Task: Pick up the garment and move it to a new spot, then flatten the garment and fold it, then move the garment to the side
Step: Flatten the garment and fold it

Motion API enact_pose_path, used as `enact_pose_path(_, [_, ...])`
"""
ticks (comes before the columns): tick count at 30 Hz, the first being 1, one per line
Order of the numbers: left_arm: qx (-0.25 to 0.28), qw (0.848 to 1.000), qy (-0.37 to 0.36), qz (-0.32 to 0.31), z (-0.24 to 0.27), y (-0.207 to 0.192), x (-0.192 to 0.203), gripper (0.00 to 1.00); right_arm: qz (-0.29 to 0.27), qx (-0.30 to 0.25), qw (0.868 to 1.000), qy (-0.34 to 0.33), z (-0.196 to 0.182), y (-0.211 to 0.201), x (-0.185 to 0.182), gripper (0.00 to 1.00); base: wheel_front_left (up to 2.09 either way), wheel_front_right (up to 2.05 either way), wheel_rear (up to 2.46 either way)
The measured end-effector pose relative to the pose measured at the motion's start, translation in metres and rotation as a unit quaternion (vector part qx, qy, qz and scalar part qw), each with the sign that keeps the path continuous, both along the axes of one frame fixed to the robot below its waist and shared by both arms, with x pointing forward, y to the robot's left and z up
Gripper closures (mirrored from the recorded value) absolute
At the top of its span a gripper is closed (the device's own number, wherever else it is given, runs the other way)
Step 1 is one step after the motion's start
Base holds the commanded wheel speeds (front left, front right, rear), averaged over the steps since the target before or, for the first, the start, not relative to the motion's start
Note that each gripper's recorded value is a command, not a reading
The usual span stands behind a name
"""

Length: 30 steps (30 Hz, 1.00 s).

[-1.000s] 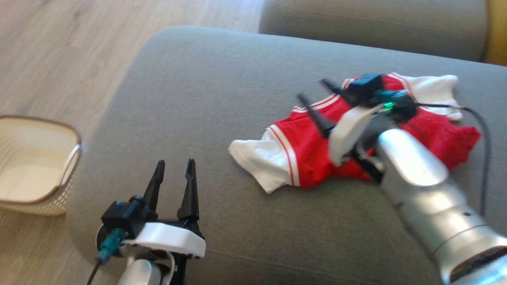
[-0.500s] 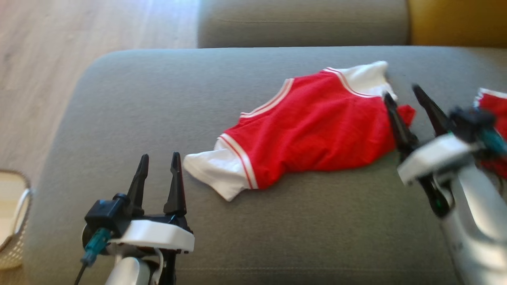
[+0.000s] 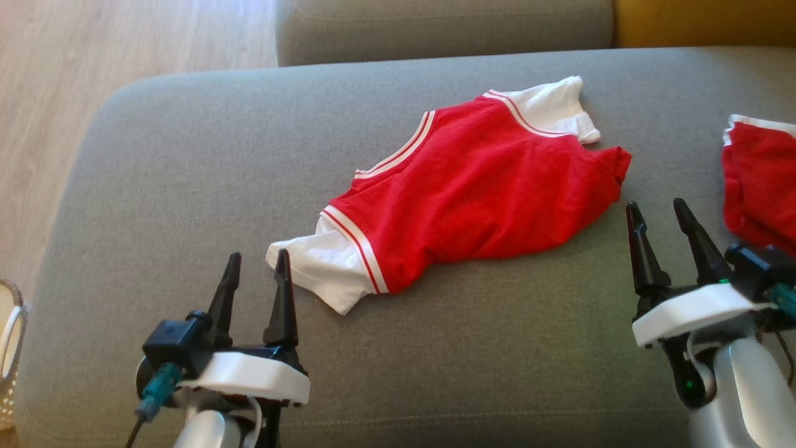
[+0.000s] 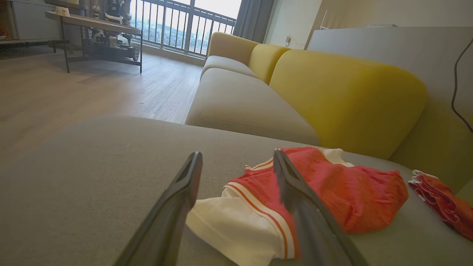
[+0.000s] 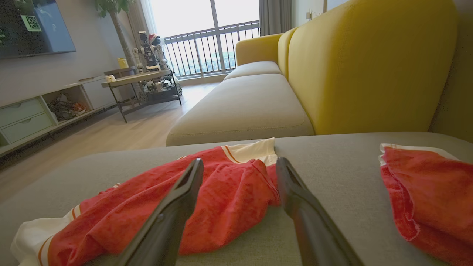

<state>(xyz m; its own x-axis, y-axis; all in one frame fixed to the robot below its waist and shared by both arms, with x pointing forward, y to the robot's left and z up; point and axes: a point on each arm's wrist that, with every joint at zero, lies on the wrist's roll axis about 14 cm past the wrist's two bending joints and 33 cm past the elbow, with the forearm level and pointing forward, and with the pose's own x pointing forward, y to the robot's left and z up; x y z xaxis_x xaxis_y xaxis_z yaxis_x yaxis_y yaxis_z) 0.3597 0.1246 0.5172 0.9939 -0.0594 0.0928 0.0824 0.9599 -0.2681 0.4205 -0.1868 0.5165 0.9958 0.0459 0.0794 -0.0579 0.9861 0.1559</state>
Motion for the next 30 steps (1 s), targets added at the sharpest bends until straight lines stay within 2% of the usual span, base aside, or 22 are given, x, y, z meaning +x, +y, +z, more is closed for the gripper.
enact_pose_path(6, [0.004, 1.000, 0.014, -0.011, -0.010, -0.006, 0.002, 0.00, 0.008, -0.003, 1.000, 0.015, 0.004, 0.004, 0.028, 0.00, 0.00, 0.00, 0.00])
enact_pose_path(8, [0.005, 1.000, 0.018, -0.012, -0.012, -0.007, 0.005, 0.00, 0.007, 0.010, 1.000, 0.015, 0.017, 0.001, 0.059, 0.00, 0.00, 0.00, 0.00])
enact_pose_path(11, [0.008, 1.000, 0.016, -0.003, -0.011, -0.001, 0.012, 0.00, 0.017, -0.004, 0.999, 0.027, 0.024, 0.003, 0.091, 0.00, 0.00, 0.00, 0.00])
enact_pose_path(17, [0.006, 0.999, 0.037, 0.015, -0.023, 0.008, 0.017, 0.00, 0.019, -0.018, 0.994, 0.106, -0.004, 0.002, 0.144, 0.00, 0.00, 0.00, 0.00])
enact_pose_path(20, [0.003, 0.999, 0.044, 0.019, -0.027, 0.010, 0.020, 0.00, 0.015, -0.031, 0.986, 0.162, -0.028, -0.003, 0.166, 0.00, 0.00, 0.00, 0.00])
enact_pose_path(21, [0.003, 0.999, 0.044, 0.019, -0.027, 0.010, 0.020, 0.00, 0.015, -0.031, 0.986, 0.162, -0.028, -0.003, 0.166, 0.00, 0.00, 0.00, 0.00])
enact_pose_path(23, [0.004, 0.999, 0.042, 0.031, -0.025, 0.015, 0.027, 0.00, 0.022, -0.034, 0.975, 0.217, -0.054, 0.003, 0.182, 0.00, 0.00, 0.00, 0.00])
enact_pose_path(30, [0.007, 0.997, 0.060, 0.055, -0.035, 0.029, 0.033, 0.00, 0.047, -0.069, 0.946, 0.313, -0.105, 0.020, 0.205, 0.00, 0.00, 0.00, 0.00])
